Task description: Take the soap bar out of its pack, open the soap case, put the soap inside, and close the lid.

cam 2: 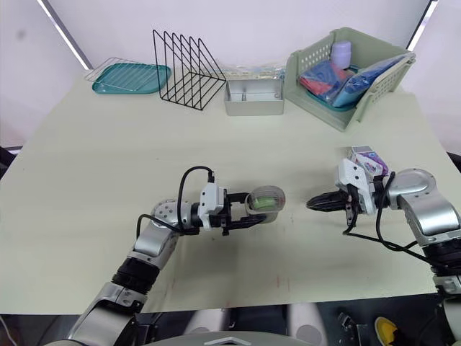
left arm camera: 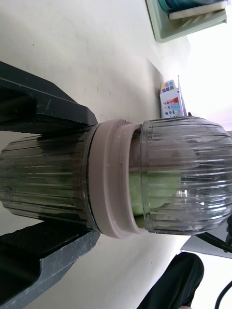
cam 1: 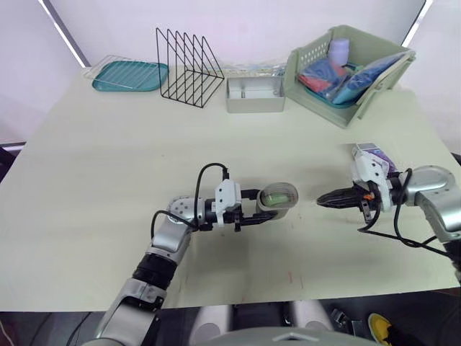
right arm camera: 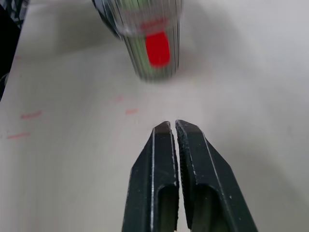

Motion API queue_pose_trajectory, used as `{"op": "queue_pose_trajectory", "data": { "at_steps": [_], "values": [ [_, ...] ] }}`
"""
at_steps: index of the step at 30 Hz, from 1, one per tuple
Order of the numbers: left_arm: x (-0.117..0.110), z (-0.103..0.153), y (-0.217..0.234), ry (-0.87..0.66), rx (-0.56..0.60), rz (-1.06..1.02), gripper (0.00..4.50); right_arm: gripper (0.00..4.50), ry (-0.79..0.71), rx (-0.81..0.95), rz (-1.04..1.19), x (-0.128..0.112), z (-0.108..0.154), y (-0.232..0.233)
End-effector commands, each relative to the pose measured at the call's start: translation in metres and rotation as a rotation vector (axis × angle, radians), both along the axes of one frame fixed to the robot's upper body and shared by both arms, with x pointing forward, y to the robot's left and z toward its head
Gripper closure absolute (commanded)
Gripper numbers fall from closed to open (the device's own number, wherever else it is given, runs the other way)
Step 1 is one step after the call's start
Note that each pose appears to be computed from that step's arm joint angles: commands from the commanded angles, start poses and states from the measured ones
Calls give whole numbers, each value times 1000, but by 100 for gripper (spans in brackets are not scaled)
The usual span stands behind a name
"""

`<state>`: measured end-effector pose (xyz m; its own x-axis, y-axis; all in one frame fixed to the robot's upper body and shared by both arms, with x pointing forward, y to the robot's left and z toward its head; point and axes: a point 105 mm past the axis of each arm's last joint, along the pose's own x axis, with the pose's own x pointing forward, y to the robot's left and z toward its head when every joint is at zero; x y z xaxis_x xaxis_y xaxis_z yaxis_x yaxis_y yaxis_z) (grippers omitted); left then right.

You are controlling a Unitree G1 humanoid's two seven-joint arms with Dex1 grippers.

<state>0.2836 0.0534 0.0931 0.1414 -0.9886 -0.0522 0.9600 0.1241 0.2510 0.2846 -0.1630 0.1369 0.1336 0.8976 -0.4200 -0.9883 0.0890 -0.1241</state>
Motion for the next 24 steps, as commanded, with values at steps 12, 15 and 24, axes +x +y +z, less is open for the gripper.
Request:
{"op": "queue_pose_trajectory", "data": {
  "at_steps": [12, 15, 24],
  "values": [
    [1, 3, 2, -12, 3, 7, 263, 447, -111, 102, 124, -8, 31, 28],
    [1, 3, 2, -14, 4, 8, 263, 447, -114, 109, 131, -8, 31, 31],
    [2, 3, 3, -16, 8, 11, 263, 447, -125, 125, 164, -8, 37, 39]
  ]
}}
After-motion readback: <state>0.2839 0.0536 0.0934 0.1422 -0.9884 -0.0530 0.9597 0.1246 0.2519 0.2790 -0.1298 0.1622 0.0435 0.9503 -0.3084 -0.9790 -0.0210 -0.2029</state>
